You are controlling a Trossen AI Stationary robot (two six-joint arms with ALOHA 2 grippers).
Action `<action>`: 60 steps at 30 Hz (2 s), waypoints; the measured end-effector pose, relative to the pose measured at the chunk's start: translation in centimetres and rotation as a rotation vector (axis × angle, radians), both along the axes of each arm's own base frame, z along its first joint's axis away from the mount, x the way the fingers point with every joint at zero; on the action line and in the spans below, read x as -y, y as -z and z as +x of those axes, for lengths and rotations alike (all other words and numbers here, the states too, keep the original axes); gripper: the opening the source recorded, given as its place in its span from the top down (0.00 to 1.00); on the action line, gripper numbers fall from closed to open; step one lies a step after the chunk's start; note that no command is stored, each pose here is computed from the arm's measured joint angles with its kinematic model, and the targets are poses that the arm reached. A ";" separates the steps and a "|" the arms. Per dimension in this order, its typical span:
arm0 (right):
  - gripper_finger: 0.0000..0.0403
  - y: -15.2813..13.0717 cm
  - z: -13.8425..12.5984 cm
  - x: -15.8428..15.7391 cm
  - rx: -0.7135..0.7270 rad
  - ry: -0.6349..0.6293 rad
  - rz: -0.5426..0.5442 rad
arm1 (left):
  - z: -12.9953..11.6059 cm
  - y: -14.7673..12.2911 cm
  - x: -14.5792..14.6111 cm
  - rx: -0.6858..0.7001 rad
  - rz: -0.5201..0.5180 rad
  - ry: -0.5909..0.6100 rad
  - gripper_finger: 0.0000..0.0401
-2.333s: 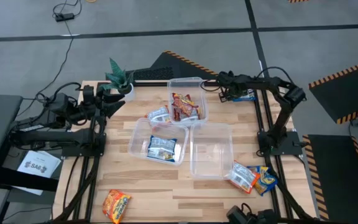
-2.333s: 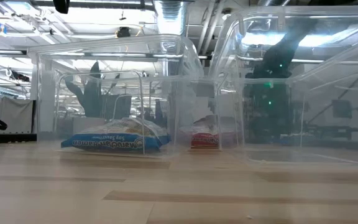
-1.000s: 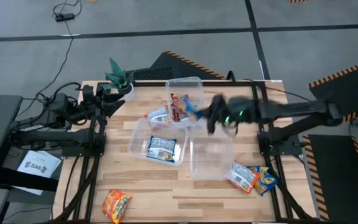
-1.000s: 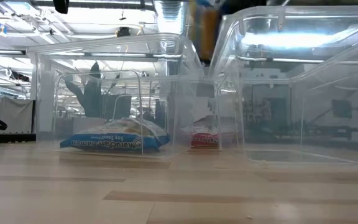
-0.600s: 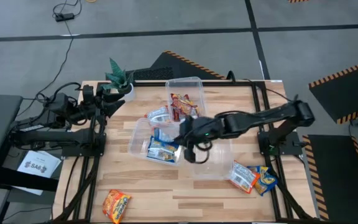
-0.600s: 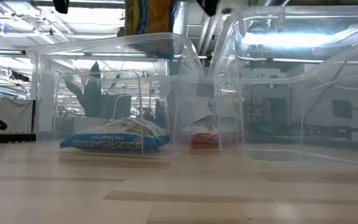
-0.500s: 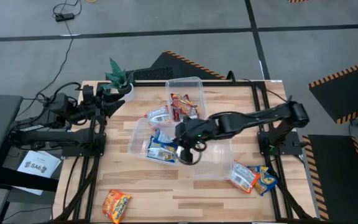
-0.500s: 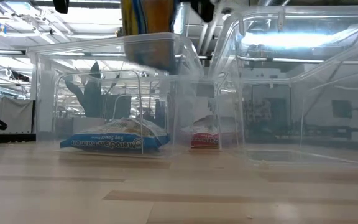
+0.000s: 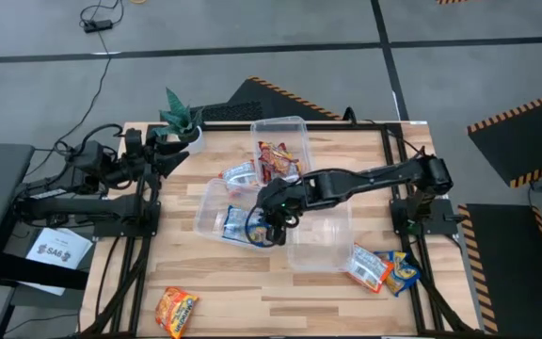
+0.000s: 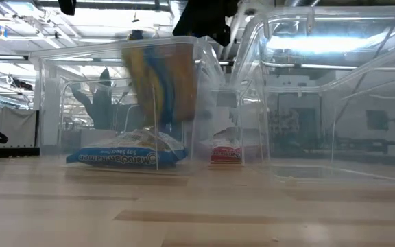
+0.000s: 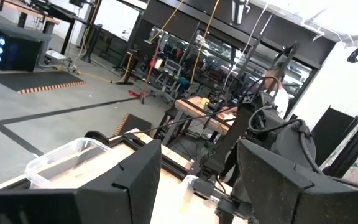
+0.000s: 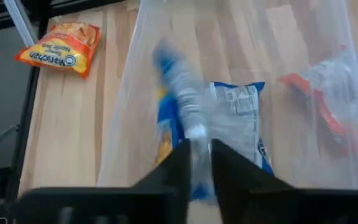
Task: Sort Maruchan noodles
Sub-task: Put the top blue noodle pack into the bottom left transparent bin, then put the blue noodle pack into the bottom left transparent bin
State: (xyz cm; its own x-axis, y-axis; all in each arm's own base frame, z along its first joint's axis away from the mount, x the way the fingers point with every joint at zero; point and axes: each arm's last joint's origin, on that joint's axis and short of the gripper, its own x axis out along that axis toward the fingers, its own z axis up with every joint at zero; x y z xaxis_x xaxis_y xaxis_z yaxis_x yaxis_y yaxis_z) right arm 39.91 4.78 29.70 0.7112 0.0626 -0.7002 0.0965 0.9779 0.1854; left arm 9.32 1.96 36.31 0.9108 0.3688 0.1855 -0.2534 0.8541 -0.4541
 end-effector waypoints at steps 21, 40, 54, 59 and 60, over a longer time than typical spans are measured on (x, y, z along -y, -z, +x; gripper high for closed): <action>0.28 -8.6 -9.1 4.3 -0.074 0.142 -0.009 | 0.1 0.2 0.2 -0.026 0.013 0.082 0.51; 0.28 -7.9 -13.2 4.1 -0.385 0.187 0.013 | 0.3 1.6 0.3 -0.154 -0.040 0.135 0.51; 0.28 -3.0 -26.5 -1.2 -0.635 0.373 0.351 | 0.6 1.6 0.1 -0.142 -0.097 0.087 0.51; 0.28 -0.5 -29.4 -3.3 -0.834 0.521 0.598 | 0.9 1.6 0.1 -0.143 -0.098 0.083 0.51; 0.28 0.1 -29.7 -3.8 -0.876 0.541 0.618 | 0.9 1.6 0.1 -0.144 -0.098 0.083 0.51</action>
State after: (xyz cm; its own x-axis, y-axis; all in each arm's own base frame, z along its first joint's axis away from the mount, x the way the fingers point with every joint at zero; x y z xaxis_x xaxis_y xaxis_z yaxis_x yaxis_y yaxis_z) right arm 10.24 8.54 29.64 0.0458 0.3988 -0.9159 0.7950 0.5407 0.2751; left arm 10.22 1.88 34.69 0.9534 0.3012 0.0178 -0.2523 0.8283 -0.5003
